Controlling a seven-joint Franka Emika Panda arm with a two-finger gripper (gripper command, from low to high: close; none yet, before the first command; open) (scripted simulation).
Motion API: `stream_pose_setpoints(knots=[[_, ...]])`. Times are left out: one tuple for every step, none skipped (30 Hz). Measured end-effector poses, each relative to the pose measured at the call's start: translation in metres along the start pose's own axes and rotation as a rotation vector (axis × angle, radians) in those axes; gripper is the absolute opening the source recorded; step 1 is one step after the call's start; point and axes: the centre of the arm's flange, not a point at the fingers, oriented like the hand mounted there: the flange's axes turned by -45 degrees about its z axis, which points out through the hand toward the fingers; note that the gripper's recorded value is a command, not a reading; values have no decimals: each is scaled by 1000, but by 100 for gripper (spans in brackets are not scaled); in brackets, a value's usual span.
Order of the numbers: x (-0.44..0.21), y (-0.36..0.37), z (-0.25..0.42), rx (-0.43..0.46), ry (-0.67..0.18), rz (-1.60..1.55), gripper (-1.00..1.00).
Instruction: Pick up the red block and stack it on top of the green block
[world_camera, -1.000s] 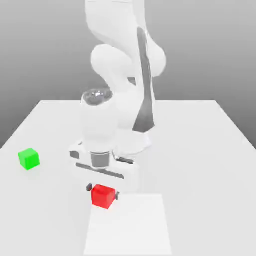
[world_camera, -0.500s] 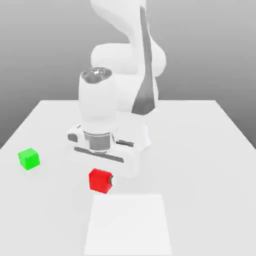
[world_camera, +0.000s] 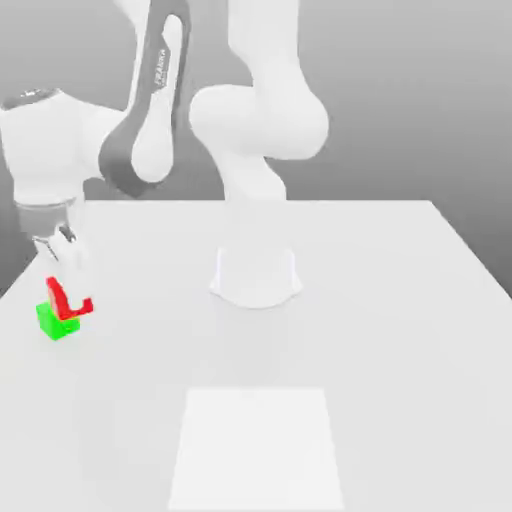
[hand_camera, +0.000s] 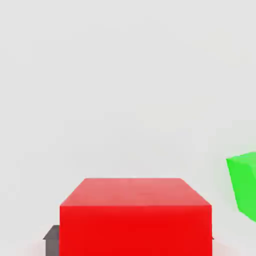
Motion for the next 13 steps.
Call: stream_pose_setpoints(knots=[[3,18,-2,0,0,44,-100],[5,37,-4,0,0,86,-100],[6,52,-3,0,-1,121,-100],[6,59,2,1,-1,138,-100],[7,63,9,2,-1,147,-100],[8,64,17,3,-1,150,-100],[8,63,27,4,-1,147,-100],[8,64,36,4,-1,149,-100],[8,64,46,3,-1,149,-100],[7,65,54,2,-2,152,100],[7,65,54,2,-2,152,100],[7,65,54,2,-2,152,100],[7,65,54,2,-2,152,100]])
